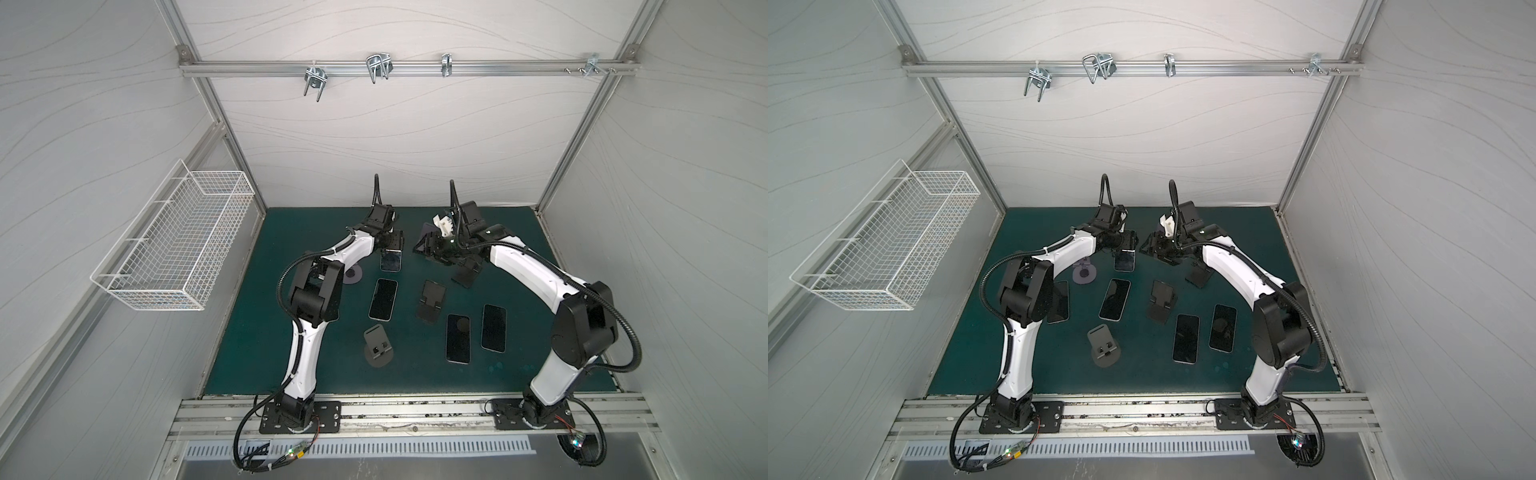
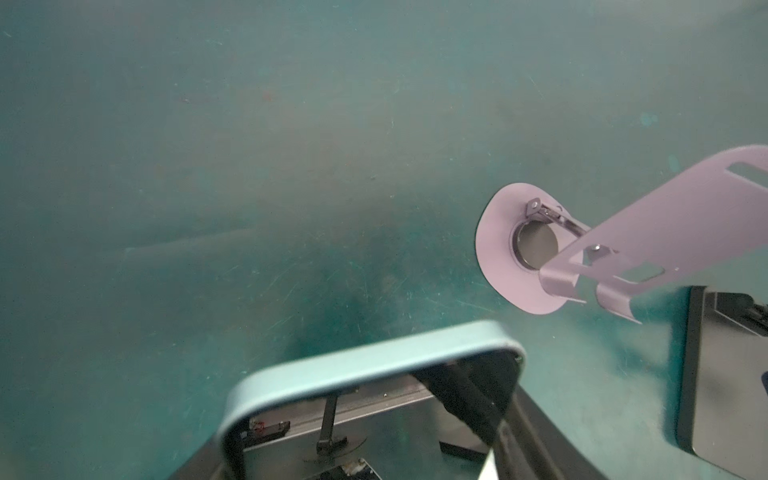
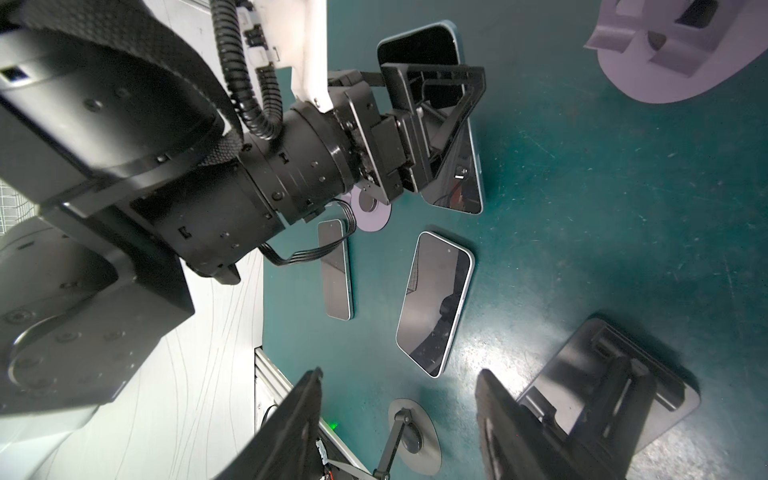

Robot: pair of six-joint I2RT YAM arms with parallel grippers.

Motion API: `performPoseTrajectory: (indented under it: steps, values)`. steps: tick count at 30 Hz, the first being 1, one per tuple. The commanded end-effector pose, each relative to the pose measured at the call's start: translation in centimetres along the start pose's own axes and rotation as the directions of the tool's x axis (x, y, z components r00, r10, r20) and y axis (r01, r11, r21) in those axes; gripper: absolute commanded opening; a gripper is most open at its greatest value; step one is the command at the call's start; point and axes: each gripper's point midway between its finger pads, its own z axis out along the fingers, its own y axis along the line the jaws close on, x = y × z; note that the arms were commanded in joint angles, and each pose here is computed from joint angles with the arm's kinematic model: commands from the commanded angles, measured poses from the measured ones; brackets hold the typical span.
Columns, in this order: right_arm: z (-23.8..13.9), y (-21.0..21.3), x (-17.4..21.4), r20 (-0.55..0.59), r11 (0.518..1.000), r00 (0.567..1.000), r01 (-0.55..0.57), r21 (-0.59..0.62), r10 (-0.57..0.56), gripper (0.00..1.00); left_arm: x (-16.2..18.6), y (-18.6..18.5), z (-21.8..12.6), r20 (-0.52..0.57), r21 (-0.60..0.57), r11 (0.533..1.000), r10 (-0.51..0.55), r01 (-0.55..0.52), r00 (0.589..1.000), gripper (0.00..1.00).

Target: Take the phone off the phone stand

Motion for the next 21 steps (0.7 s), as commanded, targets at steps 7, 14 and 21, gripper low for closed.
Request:
performPoseTrajectory:
  steps: [7,14,21]
  values:
    - [0.7,-0.7,0.6,-0.086,1.0,0.996,-0.017,-0.003,0.017,0.61,-2.9,-0.3,0.5,0.049,0.01,1.0,-0.021,0.02,0.999,0.57]
    - [1.0,-1.0,0.9,-0.114,1.0,0.993,-0.02,0.004,0.02,0.61,-2.5,0.3,1.1,0.038,-0.013,0.999,-0.028,0.029,0.999,0.59]
    - [1.2,-1.3,0.9,-0.134,1.0,0.99,-0.029,0.003,0.029,0.61,-2.4,0.6,1.7,0.028,-0.031,0.999,-0.043,0.043,0.999,0.63]
